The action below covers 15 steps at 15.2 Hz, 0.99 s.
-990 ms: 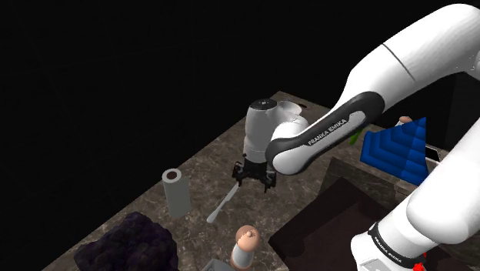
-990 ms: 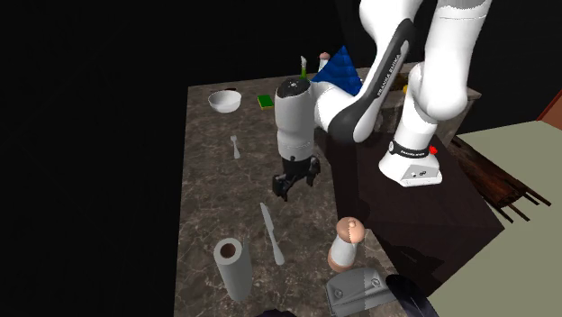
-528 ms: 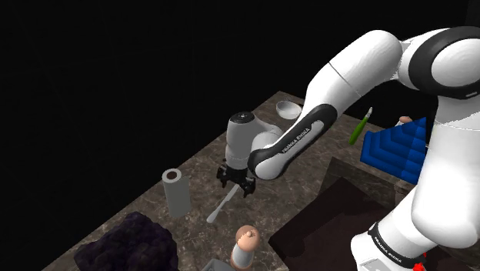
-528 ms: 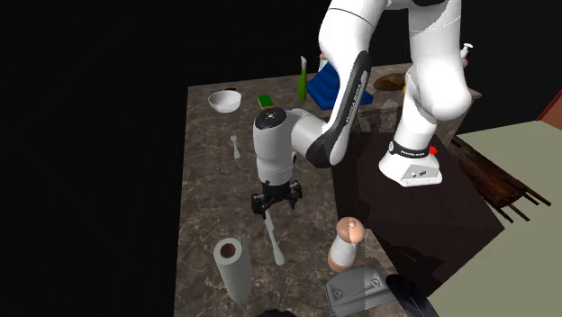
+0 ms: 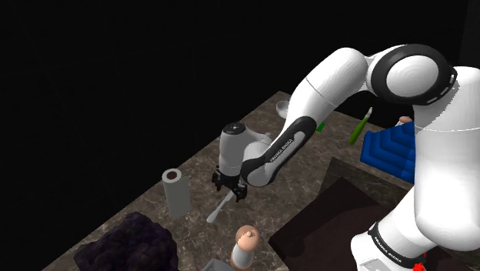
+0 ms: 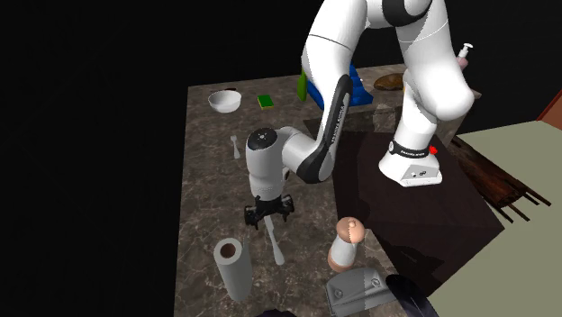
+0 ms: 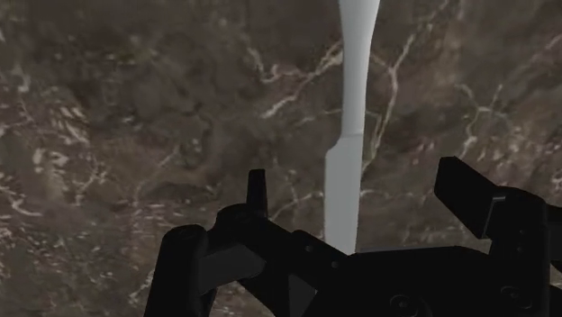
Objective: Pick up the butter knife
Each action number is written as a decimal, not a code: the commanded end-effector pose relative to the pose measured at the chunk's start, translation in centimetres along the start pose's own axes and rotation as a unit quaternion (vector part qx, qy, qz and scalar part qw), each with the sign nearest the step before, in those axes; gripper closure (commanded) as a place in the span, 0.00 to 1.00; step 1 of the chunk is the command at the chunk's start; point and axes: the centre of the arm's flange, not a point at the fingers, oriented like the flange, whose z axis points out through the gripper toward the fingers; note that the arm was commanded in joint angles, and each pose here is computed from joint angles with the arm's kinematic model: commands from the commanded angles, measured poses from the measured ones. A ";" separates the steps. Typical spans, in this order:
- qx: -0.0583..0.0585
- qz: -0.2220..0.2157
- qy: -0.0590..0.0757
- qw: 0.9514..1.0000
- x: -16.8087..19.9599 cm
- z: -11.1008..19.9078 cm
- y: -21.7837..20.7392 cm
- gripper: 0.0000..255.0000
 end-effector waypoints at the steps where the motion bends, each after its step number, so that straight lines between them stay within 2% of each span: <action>1: 0.000 0.000 0.000 1.000 0.0 1.1 -0.1 0.00; 3: 0.000 0.000 0.000 1.000 0.0 1.4 -0.1 0.00; 4: 0.000 0.000 0.000 1.000 -0.1 1.4 -0.1 1.00; 13: 0.000 0.000 0.000 1.000 0.0 1.4 -0.1 1.00; 15: 0.000 0.000 0.000 1.000 0.0 0.3 -0.1 1.00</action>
